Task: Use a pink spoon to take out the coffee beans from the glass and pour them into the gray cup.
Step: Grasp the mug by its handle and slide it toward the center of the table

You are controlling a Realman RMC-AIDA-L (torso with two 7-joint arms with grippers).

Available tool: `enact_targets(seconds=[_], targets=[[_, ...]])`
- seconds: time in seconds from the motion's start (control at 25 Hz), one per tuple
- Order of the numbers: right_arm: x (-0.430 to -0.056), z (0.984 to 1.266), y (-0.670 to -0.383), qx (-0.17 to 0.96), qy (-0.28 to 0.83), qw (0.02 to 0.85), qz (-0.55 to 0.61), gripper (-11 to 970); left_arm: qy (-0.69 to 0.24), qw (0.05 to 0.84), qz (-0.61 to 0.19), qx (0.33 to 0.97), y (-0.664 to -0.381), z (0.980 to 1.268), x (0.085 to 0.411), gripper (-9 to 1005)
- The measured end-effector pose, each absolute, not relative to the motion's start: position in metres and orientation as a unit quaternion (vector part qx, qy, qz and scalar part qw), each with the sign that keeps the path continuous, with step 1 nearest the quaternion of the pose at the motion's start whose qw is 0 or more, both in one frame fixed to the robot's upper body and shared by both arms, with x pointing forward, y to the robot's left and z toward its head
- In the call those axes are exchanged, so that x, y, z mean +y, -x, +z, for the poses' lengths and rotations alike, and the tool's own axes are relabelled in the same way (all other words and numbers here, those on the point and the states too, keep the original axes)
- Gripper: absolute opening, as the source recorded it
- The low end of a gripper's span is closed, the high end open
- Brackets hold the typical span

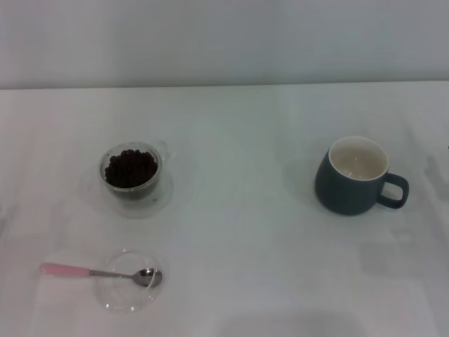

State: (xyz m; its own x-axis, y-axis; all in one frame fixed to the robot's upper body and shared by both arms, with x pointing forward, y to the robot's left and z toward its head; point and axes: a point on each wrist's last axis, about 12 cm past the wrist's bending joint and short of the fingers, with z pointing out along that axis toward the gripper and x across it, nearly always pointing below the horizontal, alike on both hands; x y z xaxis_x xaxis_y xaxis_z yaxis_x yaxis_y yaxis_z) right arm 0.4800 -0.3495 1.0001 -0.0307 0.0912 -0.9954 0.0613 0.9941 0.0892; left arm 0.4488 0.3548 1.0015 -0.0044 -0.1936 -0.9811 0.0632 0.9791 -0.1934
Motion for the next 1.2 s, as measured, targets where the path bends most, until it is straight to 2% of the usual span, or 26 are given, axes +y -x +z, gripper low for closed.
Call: enact_targets(seconds=[0.6, 0.92, 1.2], targets=[[-0.345, 1.001, -0.475, 0.707, -0.061, 0.705, 0.02, 835, 0.04, 0.714, -0.086, 0.694, -0.457, 1.007, 0.357, 700], [-0.331, 1.003, -0.446, 0.675, -0.078, 0.732, 0.053, 831, 0.053, 0.715, -0.077, 0.692, -0.453, 1.007, 0.363, 700], [-0.319, 0.99, -0.419, 0.702, -0.054, 0.706, 0.082, 828, 0.054, 0.711, -0.081, 0.696, -0.455, 1.006, 0.36, 699]])
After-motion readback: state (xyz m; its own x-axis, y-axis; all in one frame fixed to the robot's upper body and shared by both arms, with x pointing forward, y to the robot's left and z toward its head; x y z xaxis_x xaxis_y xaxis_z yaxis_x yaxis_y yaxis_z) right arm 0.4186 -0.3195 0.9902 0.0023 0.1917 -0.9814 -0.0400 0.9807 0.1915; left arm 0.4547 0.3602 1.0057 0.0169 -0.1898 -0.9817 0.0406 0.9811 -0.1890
